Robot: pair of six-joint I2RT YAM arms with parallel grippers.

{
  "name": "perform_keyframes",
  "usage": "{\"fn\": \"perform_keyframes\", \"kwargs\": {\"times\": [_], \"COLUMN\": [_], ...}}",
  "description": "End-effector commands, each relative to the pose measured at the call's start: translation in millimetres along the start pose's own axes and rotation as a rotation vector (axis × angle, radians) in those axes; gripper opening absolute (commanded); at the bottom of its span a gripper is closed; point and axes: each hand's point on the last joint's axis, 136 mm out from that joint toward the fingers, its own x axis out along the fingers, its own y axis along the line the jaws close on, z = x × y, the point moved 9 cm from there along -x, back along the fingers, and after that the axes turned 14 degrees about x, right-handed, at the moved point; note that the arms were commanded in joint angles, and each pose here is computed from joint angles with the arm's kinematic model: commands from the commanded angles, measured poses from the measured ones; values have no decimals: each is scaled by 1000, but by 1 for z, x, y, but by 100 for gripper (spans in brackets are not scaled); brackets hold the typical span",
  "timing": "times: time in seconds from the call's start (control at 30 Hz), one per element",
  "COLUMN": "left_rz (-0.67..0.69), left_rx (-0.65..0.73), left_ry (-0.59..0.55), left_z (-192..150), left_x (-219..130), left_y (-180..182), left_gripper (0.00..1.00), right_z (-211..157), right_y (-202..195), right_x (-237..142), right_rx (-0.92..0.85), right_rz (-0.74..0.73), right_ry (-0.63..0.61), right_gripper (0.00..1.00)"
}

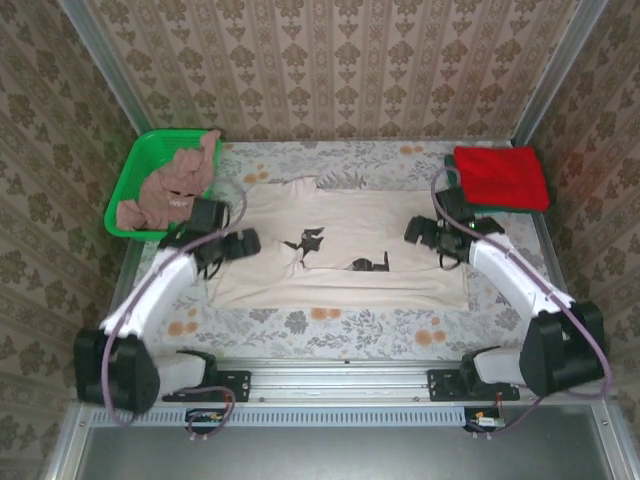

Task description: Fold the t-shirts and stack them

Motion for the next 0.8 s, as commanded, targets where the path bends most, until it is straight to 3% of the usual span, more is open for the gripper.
{"fn": "perform_keyframes", "kwargs": {"times": [0.0,0.13,0.3,0.6,0.77], "left_rz": [-9,-40,-46,-113,-123], "left_rx": [141,209,271,291,227], "left_ry": [-82,-68,-1,89,142], "left_z": [65,144,196,188,170], "left_x": [25,72,144,219,234], "left_y": [-14,-23,-32,-34,-14], "left_gripper": [100,96,92,92,79], "right_z": [33,72,104,119,127], "right_y": [2,10,20,39,40], "right_x": [16,48,95,147,164], "right_rx": [-76,-87,-95,-126,-132], "right_rz": [-135,-193,-240,-222,-274], "right_ry": [-63,-21,48,106,97], "right_gripper": [96,92,87,78,78]}}
